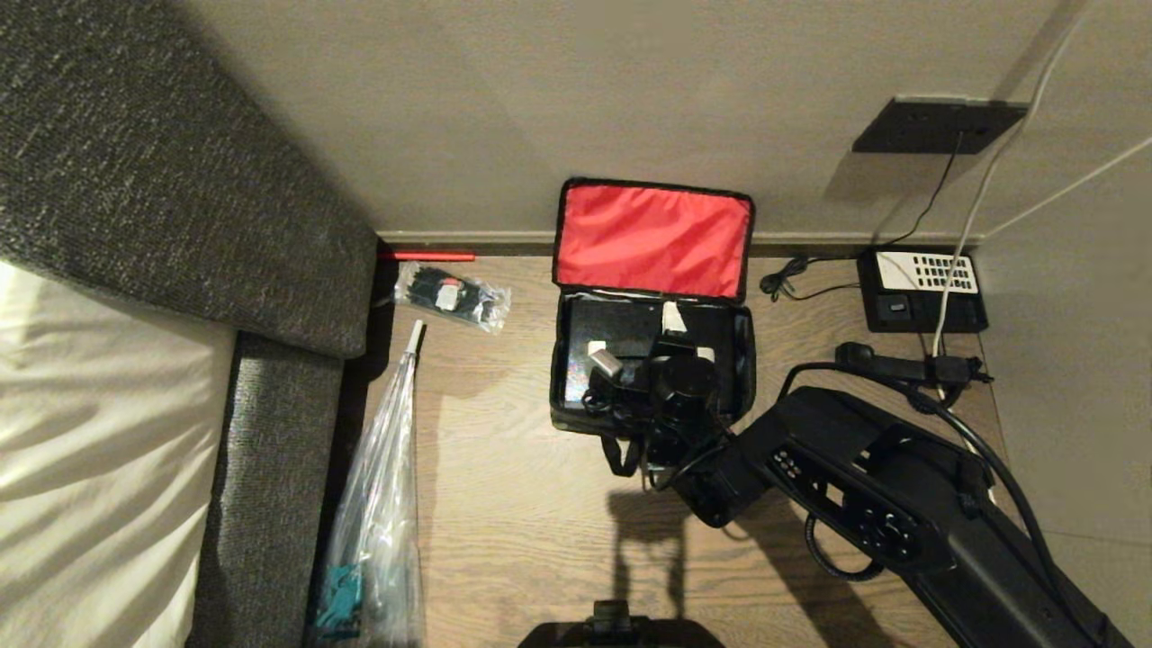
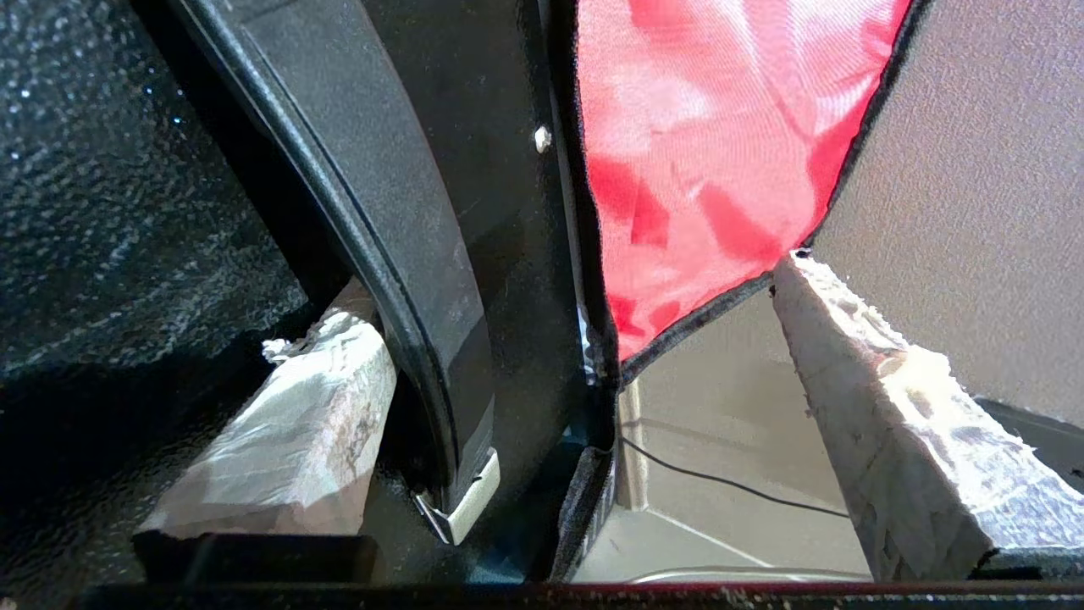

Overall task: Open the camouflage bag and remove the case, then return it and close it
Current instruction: Lift the black box

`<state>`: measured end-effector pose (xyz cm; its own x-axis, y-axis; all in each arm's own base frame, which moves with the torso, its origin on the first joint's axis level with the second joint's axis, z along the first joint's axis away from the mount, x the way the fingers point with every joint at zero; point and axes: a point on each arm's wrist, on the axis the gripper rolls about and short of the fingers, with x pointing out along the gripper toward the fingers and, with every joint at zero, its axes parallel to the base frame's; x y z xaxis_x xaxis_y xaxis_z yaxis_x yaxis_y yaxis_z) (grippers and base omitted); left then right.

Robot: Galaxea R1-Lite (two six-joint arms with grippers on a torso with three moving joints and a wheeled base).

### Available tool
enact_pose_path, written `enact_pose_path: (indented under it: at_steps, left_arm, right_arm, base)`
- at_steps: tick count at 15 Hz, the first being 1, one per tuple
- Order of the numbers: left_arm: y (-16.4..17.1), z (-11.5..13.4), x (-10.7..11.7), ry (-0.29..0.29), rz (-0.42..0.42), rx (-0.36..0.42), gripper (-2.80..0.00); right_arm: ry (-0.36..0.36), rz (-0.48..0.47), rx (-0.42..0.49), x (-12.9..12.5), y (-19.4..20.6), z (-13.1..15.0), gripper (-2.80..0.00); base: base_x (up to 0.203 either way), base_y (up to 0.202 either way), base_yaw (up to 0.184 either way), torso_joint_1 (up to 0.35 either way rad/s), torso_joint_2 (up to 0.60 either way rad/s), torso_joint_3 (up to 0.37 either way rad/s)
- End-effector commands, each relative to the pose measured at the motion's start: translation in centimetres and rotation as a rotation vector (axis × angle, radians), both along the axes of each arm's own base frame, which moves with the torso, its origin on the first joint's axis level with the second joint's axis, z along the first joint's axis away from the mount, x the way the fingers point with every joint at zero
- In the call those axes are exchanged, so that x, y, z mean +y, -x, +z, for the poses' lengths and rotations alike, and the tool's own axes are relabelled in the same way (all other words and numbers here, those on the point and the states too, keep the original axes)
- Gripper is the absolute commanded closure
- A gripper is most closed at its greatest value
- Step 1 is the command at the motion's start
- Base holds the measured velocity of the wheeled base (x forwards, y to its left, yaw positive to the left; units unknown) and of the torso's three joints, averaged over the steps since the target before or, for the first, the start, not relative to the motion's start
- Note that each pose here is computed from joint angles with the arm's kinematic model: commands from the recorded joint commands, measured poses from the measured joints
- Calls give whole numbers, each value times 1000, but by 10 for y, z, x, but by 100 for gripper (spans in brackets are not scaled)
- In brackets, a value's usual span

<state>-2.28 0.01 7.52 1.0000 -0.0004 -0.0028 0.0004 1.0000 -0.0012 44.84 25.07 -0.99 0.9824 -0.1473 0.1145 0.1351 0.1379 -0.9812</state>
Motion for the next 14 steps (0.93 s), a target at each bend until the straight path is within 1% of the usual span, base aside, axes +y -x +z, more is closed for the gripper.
enact_pose_path:
  at_steps: [1, 8, 9, 11, 14]
  left_arm:
    - [0, 0, 0, 0, 0, 0, 0]
    - [0, 0, 0, 0, 0, 0, 0]
    - [0, 0, 0, 0, 0, 0, 0]
    - [0, 0, 0, 0, 1, 0, 0]
    - [0, 0, 0, 0, 0, 0, 0]
  right_arm:
    - [16, -7, 15, 0, 0, -9, -280]
    - [20, -9, 26, 0, 0, -14, -280]
    - [21, -11, 28, 0, 0, -13, 0]
    - [28, -8, 36, 0, 1, -15, 0]
    - [12, -6, 29, 0, 2, -15, 0]
  base:
    - [0, 0, 0, 0, 0, 0]
    - [0, 0, 0, 0, 0, 0]
    - [0, 0, 0, 0, 0, 0]
    - [0, 0, 0, 0, 0, 0]
    - [0, 0, 0, 0, 0, 0]
